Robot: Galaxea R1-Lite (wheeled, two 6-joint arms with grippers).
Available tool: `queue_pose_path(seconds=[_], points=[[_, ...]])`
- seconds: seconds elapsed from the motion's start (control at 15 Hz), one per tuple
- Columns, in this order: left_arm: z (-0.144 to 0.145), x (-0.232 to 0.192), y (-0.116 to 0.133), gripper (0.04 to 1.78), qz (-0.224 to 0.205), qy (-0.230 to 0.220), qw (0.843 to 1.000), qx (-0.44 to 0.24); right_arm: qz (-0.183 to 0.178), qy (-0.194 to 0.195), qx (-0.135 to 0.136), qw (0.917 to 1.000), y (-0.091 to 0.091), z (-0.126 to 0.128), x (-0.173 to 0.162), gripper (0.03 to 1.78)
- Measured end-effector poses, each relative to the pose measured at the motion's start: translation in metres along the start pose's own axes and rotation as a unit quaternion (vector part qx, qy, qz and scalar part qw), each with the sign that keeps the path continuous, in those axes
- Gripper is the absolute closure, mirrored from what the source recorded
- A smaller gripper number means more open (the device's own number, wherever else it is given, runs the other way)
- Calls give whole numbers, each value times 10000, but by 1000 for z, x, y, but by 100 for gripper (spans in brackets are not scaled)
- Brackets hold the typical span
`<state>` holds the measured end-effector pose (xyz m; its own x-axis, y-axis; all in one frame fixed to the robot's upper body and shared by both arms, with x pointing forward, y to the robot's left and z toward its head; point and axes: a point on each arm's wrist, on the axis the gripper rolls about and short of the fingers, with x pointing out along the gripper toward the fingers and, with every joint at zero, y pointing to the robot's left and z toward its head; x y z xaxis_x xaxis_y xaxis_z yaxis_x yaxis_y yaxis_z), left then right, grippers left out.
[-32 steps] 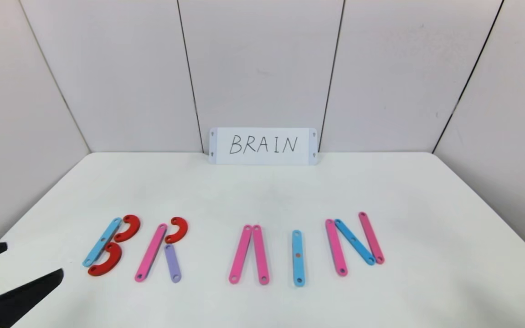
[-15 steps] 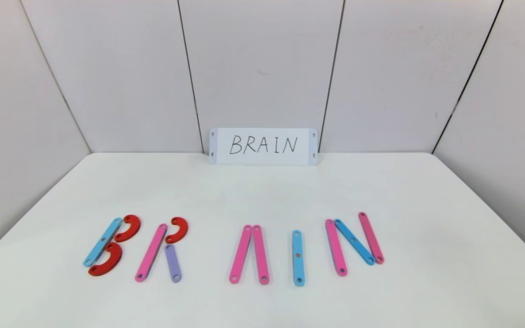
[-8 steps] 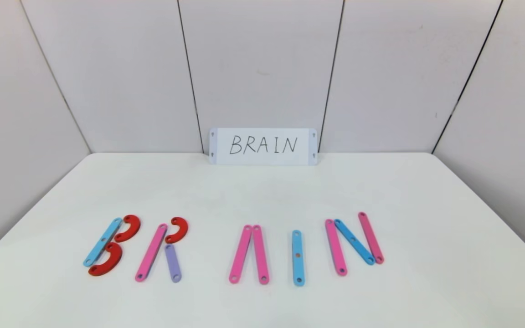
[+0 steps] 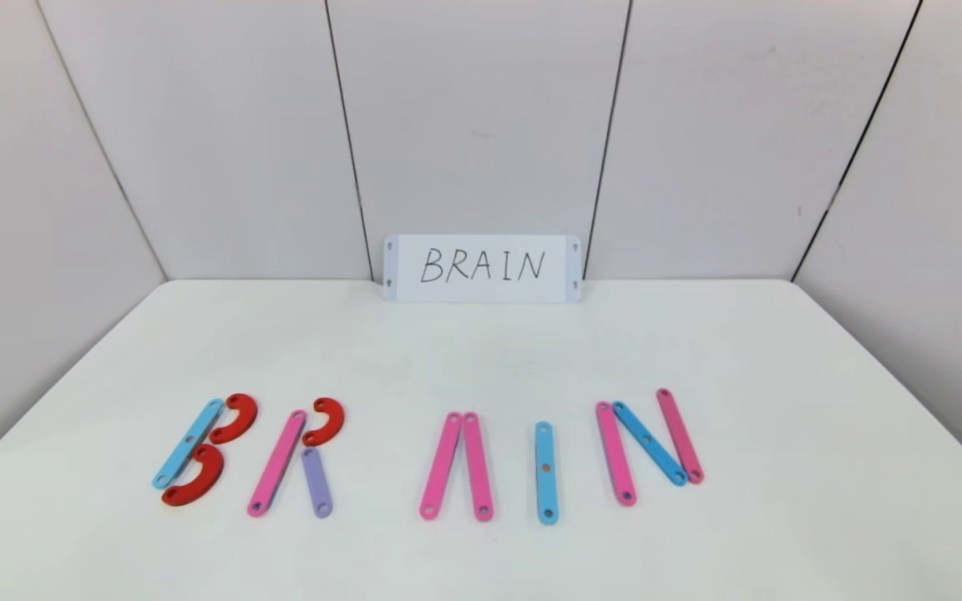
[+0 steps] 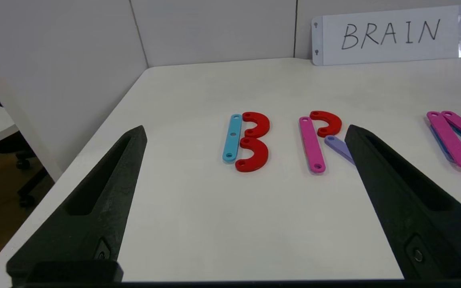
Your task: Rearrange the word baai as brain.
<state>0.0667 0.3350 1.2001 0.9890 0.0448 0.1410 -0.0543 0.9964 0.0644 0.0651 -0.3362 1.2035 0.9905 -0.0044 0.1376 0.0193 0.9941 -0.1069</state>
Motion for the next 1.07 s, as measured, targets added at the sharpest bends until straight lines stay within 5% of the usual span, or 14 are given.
queue_pose_path(seconds=[0.2,0.4,1.07], points=[[-9,1,-2,8,-277,292,9992,-43,55,654,264,9975,2,-20,1,8],[-18,0,-3,8,-328,687,9970,-120,54,684,339,9971,2,-21,1,8],[-17,0,-2,8,-273,685,9958,-540,42,692,468,9965,2,-21,1,8]])
